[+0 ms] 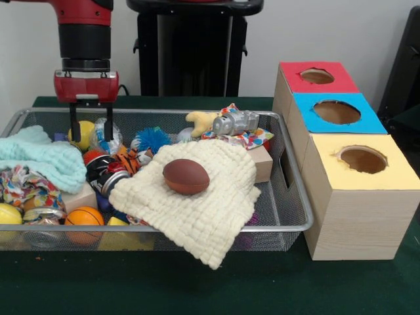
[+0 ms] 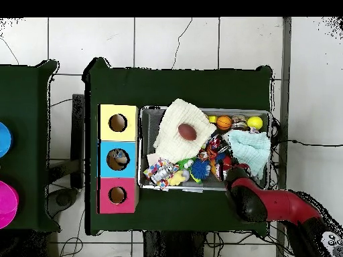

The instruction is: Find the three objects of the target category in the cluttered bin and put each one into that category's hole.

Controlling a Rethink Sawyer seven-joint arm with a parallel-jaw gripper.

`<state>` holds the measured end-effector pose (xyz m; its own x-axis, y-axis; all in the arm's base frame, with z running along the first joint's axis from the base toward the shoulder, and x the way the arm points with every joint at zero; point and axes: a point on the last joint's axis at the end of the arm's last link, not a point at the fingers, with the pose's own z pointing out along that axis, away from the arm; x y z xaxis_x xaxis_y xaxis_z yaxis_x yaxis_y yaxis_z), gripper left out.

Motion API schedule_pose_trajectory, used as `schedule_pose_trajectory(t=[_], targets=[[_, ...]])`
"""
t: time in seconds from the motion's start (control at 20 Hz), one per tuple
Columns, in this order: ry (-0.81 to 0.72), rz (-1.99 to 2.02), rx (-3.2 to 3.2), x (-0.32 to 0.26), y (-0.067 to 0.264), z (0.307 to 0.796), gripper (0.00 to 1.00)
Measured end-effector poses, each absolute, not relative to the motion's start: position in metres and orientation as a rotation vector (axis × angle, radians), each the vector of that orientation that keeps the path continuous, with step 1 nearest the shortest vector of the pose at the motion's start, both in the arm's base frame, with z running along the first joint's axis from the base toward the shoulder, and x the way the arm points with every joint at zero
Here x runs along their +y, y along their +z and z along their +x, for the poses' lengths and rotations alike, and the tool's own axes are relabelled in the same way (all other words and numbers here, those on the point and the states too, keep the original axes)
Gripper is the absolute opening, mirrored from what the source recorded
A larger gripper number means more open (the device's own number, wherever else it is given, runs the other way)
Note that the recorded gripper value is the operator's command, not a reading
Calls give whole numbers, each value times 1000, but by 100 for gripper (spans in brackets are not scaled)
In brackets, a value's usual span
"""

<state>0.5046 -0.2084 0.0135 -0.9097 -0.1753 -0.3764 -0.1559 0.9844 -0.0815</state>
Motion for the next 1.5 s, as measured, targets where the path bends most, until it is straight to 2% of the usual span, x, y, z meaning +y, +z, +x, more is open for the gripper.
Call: schedule_pose_trajectory(t=[1.0, 1.5], targets=[[-86, -276, 2693, -201, -23, 467, 100], [-105, -277, 2641, -201, -28, 462, 100]])
